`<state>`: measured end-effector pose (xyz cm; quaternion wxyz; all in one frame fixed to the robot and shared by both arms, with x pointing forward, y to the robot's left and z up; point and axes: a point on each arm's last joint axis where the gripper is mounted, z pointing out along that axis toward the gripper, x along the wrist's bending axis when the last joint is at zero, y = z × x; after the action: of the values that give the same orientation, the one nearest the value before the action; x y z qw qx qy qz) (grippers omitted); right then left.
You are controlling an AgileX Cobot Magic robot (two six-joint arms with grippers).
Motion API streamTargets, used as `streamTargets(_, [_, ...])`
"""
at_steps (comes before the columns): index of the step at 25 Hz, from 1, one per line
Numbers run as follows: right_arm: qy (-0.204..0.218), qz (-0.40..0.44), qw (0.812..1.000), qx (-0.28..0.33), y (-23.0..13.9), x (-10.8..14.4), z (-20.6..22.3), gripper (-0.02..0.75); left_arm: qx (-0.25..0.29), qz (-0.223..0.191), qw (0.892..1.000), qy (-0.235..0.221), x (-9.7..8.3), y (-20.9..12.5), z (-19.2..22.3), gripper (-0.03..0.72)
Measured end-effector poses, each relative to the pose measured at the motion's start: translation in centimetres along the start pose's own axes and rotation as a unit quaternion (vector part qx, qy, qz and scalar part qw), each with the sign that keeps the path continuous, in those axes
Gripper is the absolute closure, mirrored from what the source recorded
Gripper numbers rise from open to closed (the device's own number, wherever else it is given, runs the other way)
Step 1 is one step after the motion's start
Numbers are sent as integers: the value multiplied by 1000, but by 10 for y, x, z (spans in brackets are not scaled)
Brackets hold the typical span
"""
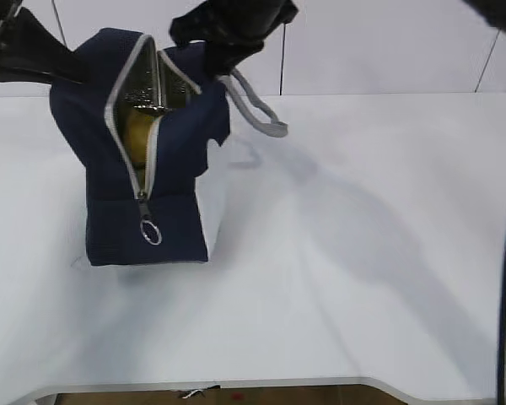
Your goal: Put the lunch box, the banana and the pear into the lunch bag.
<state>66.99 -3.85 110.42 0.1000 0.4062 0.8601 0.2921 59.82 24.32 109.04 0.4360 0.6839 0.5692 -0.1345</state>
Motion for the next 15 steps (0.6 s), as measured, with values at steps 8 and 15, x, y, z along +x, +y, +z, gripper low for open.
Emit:
streamTargets(8, [-94, -11, 994, 49, -20, -15, -33, 720, -9, 53, 999, -6, -36, -2, 52, 664])
streamTargets(15, [-109, 0, 992, 57, -22, -19, -30, 720, 5, 48, 999, -12, -33, -6, 92, 664])
